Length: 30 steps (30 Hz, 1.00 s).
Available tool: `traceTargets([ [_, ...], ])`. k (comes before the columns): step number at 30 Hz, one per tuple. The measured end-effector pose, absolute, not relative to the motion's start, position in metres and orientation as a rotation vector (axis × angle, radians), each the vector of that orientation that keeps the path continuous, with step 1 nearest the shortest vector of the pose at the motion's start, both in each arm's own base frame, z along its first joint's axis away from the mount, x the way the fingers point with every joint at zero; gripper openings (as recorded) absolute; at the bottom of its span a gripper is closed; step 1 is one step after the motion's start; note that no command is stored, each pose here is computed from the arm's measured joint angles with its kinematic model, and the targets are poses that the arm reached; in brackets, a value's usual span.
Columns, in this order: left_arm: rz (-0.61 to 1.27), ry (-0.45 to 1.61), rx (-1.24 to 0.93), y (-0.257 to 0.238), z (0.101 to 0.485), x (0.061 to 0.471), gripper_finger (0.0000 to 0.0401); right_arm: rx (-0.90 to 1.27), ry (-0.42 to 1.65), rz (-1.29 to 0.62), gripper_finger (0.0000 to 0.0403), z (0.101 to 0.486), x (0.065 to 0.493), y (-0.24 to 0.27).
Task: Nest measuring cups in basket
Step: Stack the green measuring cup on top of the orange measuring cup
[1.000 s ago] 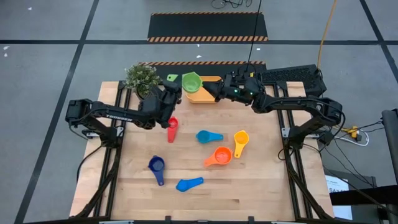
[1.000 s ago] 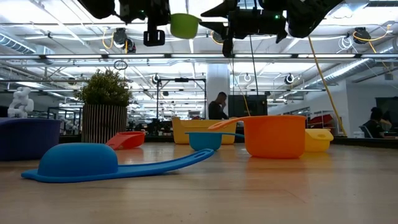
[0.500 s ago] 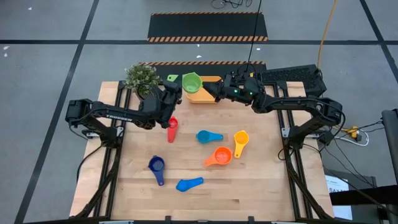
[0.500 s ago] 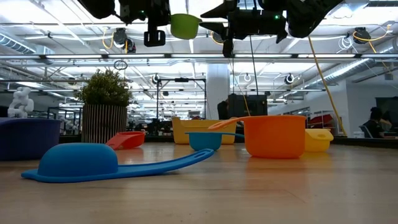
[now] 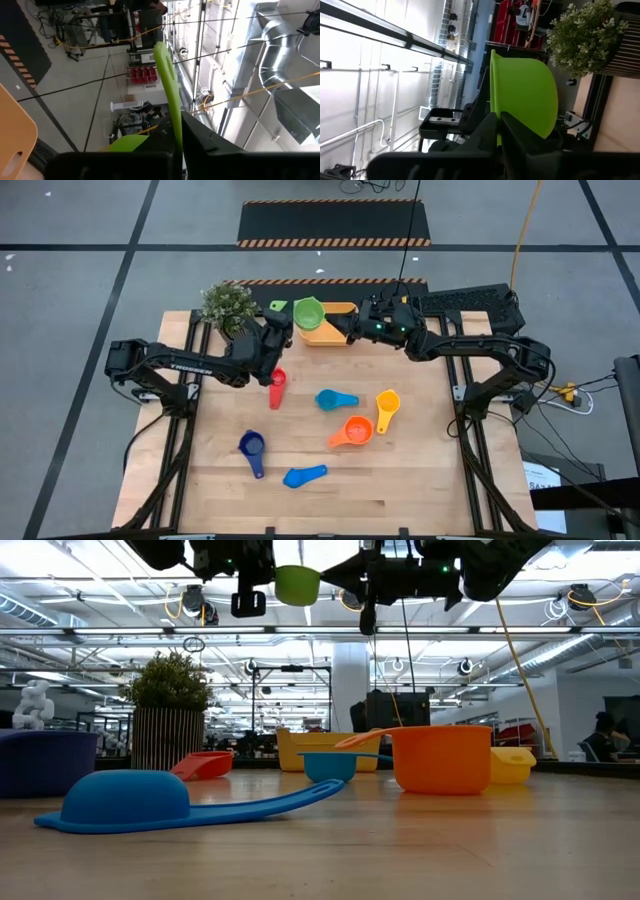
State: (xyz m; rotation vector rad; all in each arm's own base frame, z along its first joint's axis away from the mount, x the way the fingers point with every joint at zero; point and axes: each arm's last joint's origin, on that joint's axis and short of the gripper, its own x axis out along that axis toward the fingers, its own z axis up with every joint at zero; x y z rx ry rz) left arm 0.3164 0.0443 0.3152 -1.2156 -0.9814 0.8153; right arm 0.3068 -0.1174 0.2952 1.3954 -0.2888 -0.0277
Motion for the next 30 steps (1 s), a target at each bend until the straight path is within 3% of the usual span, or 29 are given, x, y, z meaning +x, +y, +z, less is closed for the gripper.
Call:
traceTargets([
  [5, 0.82, -0.947, -1.172, 0.044, 0.315, 0.317, 0.0064, 1.389, -0.292, -0.032, 0.0002, 0.295, 0.306, -0.12],
  [17, 0.815, -0.804, -1.084, 0.035, 0.331, 0.302, 0.0218, 1.304, -0.319, 0.04, 0.0001, 0.316, 0.28, -0.143],
  [21, 0.847, -0.698, -1.085, 0.035, 0.334, 0.288, 0.0235, 1.278, -0.304, 0.061, 0.0, 0.323, 0.27, -0.147],
  [30, 0.736, -0.55, -1.124, 0.031, 0.351, 0.259, 0.0228, 1.24, -0.215, 0.102, 0.0, 0.331, 0.254, -0.15],
])
